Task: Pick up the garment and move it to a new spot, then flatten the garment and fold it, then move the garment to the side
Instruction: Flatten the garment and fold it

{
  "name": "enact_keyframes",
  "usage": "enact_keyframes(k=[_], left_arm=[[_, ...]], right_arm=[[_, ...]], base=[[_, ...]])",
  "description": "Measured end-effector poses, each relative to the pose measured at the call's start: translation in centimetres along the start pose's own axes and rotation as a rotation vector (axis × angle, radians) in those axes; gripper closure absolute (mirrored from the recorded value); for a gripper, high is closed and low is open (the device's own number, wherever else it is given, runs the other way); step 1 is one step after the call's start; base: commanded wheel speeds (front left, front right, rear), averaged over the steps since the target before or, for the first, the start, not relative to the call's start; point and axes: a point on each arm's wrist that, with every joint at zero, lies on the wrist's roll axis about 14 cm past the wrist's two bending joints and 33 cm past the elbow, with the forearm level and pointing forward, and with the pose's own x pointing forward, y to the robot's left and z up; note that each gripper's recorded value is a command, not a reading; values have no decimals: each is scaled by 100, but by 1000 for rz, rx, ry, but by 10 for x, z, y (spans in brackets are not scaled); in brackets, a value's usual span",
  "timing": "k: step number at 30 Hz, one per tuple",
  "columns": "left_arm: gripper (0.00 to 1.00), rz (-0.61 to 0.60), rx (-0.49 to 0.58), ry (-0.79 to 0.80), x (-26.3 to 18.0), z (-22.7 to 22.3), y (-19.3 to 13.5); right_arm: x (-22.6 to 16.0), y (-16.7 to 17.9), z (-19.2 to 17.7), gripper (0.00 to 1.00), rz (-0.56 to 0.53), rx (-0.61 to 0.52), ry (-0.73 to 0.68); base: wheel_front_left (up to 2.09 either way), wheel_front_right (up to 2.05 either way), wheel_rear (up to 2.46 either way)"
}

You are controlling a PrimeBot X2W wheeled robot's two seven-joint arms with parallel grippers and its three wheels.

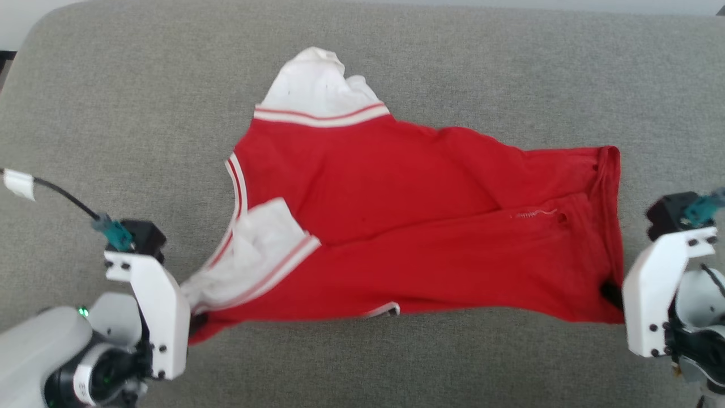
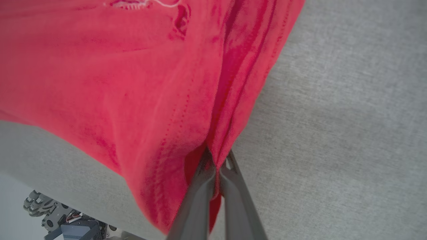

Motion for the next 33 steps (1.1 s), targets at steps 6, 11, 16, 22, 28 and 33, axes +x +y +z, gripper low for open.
enact_keyframes(k=[6,11,16,22,28,33], left_arm=[[100,-11,-25,63,9,-20,-5],[28,-6,-48,95,21,-25,-2],[0,10,-36,68,18,-17,5],[0,34,32,-10,-3,16,10],[0,39,157,-133,-19,73,1],[0,22,272,-271,-24,134,-16]], right_arm=[[8,-5,-14,100,-2,37,34],[23,-3,-20,14,1,56,32],[24,0,-14,0,2,54,-21],[1,-9,1,0,-35,100,-174],[-32,-24,27,0,-90,177,-416],[-66,-39,56,0,-144,202,-669]], base=[[0,0,0],[0,0,0],[0,0,0],[0,0,0],[0,0,0],[0,0,0]])
